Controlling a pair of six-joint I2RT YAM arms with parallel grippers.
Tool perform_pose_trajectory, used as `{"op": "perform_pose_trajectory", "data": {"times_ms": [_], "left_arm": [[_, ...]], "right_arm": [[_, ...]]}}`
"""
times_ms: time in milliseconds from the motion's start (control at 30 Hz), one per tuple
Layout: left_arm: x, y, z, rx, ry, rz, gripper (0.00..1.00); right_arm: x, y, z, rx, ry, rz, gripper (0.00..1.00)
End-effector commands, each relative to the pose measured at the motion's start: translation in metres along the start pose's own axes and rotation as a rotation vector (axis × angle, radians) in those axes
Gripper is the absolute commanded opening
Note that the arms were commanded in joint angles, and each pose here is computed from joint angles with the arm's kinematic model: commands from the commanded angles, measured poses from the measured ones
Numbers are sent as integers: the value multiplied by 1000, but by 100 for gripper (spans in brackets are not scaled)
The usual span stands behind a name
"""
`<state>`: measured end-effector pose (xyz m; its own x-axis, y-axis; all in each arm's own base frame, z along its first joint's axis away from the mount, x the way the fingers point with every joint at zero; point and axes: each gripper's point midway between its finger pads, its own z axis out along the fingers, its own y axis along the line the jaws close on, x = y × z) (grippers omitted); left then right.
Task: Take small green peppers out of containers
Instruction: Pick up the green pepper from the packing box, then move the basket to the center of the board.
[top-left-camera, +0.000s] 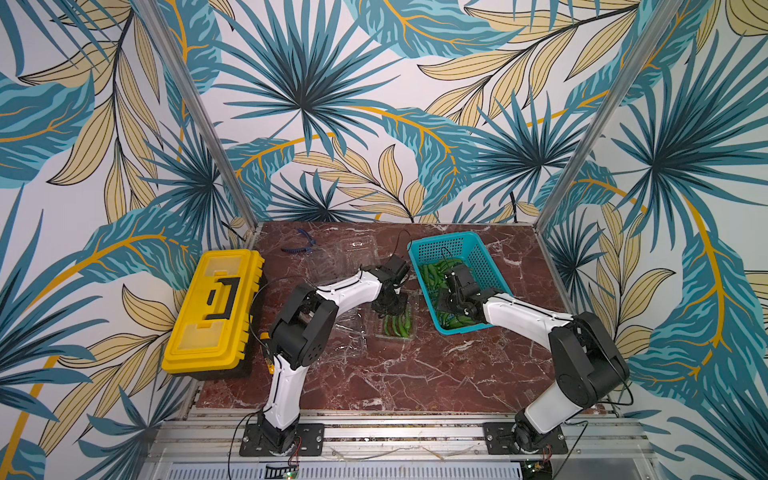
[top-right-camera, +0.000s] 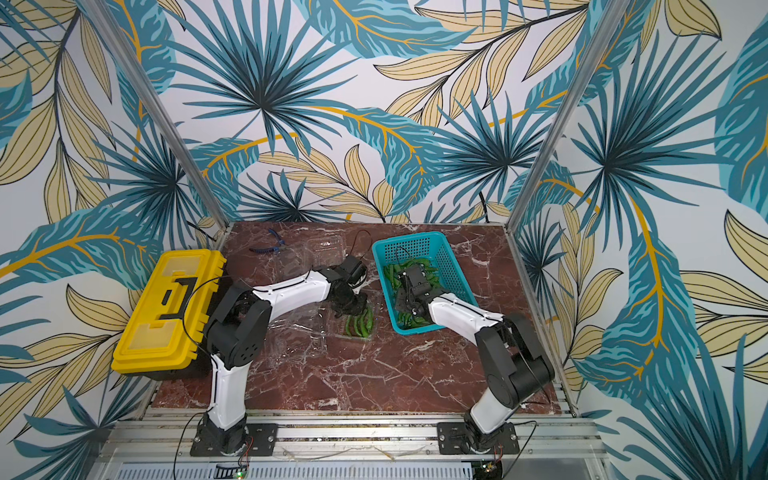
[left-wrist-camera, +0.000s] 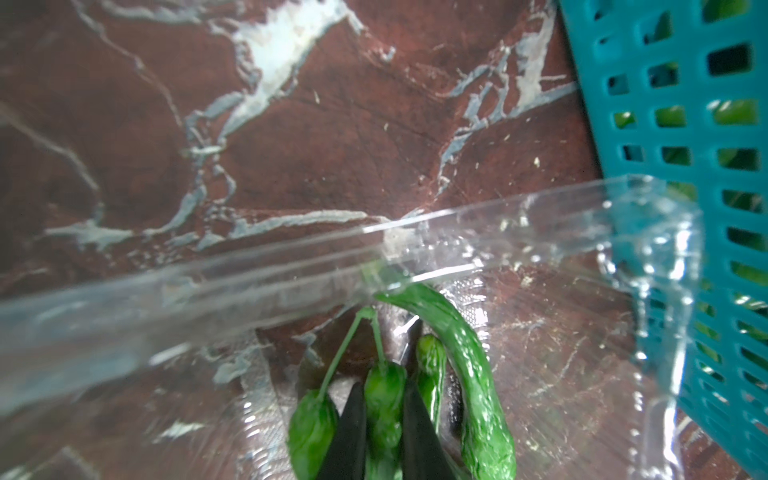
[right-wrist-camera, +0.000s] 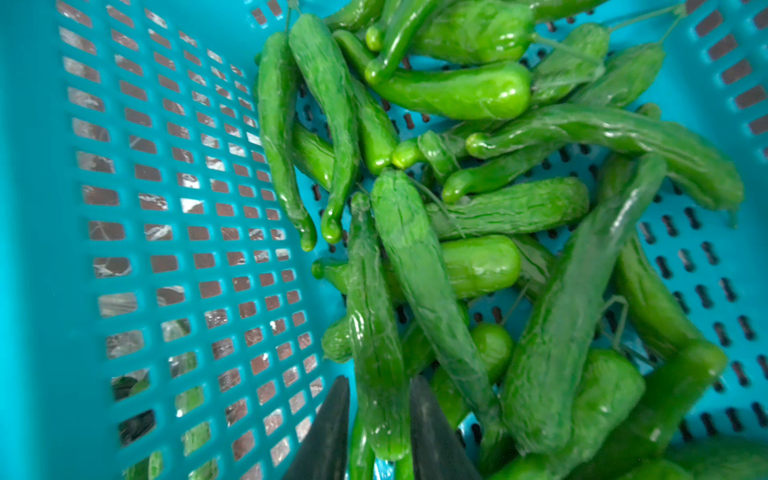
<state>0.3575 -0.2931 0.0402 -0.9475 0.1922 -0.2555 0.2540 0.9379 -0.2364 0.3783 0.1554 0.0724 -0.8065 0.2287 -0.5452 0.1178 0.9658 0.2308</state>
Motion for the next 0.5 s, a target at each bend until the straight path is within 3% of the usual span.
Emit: {"op": "perform_pose_trajectory", "data": {"times_ms": [0, 233, 467], "left_arm": [[-28, -14, -46, -3, -136, 29, 0], [-54, -20, -104, -50, -312, 60, 0], [-73, -17, -141, -92, -431, 68, 0]], "right_arm": [[9, 5, 8, -36, 28, 3, 28], [23, 49, 18, -263, 112, -21, 28], [38, 89, 17, -410, 179, -74, 29]]}}
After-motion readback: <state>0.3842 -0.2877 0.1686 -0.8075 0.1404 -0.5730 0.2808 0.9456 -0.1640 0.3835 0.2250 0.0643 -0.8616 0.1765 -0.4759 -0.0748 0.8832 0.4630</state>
